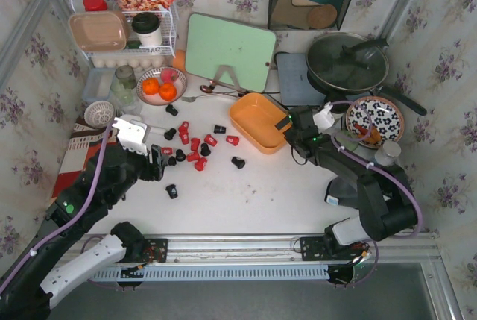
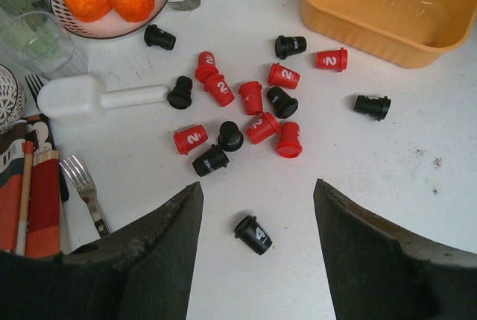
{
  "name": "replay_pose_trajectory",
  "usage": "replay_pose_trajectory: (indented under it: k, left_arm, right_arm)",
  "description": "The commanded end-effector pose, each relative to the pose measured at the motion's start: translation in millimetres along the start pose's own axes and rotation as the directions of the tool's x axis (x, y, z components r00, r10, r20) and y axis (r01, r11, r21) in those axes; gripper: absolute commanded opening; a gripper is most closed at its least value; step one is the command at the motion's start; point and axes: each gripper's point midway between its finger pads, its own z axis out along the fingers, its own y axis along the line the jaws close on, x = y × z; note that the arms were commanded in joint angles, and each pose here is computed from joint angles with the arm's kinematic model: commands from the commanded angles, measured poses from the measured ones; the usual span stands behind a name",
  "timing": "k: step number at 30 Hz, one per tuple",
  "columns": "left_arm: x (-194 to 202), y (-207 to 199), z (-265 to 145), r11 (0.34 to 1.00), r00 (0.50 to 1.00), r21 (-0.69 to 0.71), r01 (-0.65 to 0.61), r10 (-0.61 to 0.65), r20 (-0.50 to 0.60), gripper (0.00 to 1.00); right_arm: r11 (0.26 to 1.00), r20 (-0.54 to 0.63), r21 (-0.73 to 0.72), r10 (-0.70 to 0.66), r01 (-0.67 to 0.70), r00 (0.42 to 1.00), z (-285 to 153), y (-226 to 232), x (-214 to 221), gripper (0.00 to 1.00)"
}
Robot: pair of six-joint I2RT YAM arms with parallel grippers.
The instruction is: Mix the coffee capsules in the storage basket
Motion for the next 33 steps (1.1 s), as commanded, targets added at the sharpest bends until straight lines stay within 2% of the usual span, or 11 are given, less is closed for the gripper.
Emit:
replay_pose_trajectory:
  k: [1,8,11,17,21,24,27,28,31,33]
  left_arm:
    - [-7.5,-3.0,1.9,1.0,1.0,0.013,0.012,-0.012,0.029,0.64]
    - [-7.3,-3.1,2.2,1.0,1.0,0.014,0.012,-0.013,0.027,0.64]
    - [-6.0,-2.3,3.3,1.0,1.0,0.008,0.012,-0.012,0.022,0.64]
    - [-3.9,-0.6,5.6,1.0,1.0,-0.006,0.01,-0.01,0.01,0.64]
    - [-2.6,0.8,7.5,1.0,1.0,-0.016,0.007,-0.007,0.002,0.64]
    - [-0.9,3.7,9.4,0.999,1.0,-0.035,0.001,-0.001,-0.006,0.64]
    - [1.0,5.5,12.6,0.999,1.0,-0.051,-0.003,0.002,-0.017,0.64]
    - [2.2,5.1,14.2,0.999,1.0,-0.053,-0.001,0.0,-0.024,0.64]
    - [5.7,2.5,19.5,0.999,0.999,-0.052,0.008,-0.011,-0.05,0.64]
    - [9.8,-0.6,24.7,0.999,0.997,-0.05,0.021,-0.025,-0.075,0.64]
  right_arm:
    - [0.998,0.054,-0.039,-0.051,0.053,0.997,-13.8,12.5,-15.8,1.0]
    - [0.962,0.162,-0.059,-0.255,0.267,0.953,-45.7,34.0,-38.6,1.0]
    - [0.909,0.179,-0.072,-0.394,0.412,0.902,-54.9,47.1,-38.0,1.0]
    - [0.768,0.24,-0.025,-0.617,0.64,0.75,-63.9,59.0,-46.0,1.0]
    - [0.743,0.218,0.103,-0.665,0.661,0.714,-62.9,39.3,-57.3,1.0]
    - [0.699,0.217,0.084,-0.709,0.71,0.672,-63.9,41.6,-56.4,1.0]
    - [0.583,0.22,-0.097,-0.777,0.806,0.589,-68.9,59.8,-33.4,0.95]
    - [0.519,0.241,-0.171,-0.802,0.838,0.546,-73.9,66.7,-24.5,0.92]
    - [0.287,0.321,-0.4,-0.845,0.87,0.427,-97.7,81.2,28.8,0.9]
    - [0.111,0.404,-0.493,-0.849,0.863,0.34,-115.0,83.5,60.3,0.95]
